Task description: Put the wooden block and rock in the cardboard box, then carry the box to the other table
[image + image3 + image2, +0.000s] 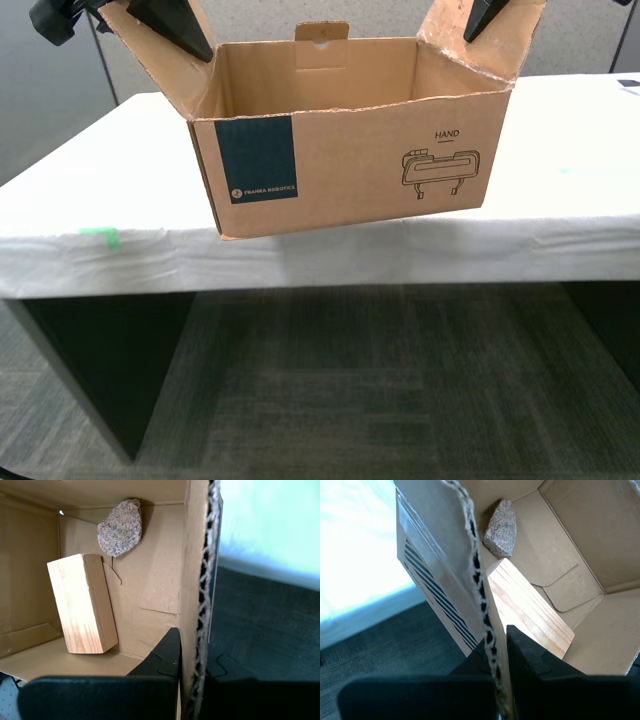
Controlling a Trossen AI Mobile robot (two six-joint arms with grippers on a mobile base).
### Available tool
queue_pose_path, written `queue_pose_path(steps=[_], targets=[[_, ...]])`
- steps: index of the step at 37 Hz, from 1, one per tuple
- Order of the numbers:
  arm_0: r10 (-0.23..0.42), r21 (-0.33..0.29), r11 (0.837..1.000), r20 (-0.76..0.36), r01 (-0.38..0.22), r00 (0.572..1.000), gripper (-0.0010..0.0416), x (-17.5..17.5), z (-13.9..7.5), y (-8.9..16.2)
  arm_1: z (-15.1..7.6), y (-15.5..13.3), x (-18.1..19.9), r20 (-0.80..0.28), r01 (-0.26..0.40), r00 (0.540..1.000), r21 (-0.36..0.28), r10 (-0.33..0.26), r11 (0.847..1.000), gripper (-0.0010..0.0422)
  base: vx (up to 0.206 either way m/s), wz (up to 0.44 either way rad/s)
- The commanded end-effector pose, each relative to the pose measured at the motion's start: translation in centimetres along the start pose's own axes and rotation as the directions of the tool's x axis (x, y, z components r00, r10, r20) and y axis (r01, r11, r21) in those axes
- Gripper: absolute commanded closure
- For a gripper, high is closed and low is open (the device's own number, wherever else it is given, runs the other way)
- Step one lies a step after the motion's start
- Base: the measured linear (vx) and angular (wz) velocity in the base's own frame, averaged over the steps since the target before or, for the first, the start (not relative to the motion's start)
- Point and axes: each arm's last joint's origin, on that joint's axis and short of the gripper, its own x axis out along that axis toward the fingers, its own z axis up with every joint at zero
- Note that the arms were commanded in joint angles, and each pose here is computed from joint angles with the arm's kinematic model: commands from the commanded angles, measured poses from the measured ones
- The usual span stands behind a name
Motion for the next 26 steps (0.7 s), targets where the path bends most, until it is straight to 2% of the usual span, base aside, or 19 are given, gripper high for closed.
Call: queue_pose_path(steps=[1,11,15,17,23,26], targets=[[0.003,-0.015,1.0,0.008,-0.003,1.0,0.0406,-0.06,0.08,0.07,0.0,-0.05,-0.05,-0.003,0.01,1.0,-0.002,-0.01,1.0,0.0413,0.211,0.005],[0.006,-0.03,1.0,0.008,-0.005,1.0,0.0406,-0.01,0.04,0.21,0.09,-0.01,-0.06,0.008,-0.001,1.0,0.016,0.001,1.0,0.0413,0.209,0.019],[0.005,-0.033,0.999,0.005,-0.005,1.0,0.0406,0.01,0.01,0.23,0.12,0.03,-0.06,0.011,-0.004,1.0,-0.017,0.004,1.0,0.0413,0.212,0.032],[0.005,-0.031,1.0,0.003,-0.005,1.0,0.0406,0.01,-0.01,0.24,0.12,0.04,-0.07,0.011,-0.003,1.0,-0.014,0.003,1.0,0.0413,0.214,0.029],[0.004,-0.011,1.0,-0.009,-0.004,1.0,0.0406,0.07,-0.17,0.37,0.12,0.1,-0.08,0.01,-0.005,1.0,0.0,0.005,1.0,0.0413,0.211,0.024],[0.004,0.016,1.0,-0.017,-0.003,1.0,0.0406,0.13,-0.29,0.53,0.13,0.13,-0.09,0.01,-0.006,1.0,0.03,0.006,1.0,0.0413,0.212,0.021]])
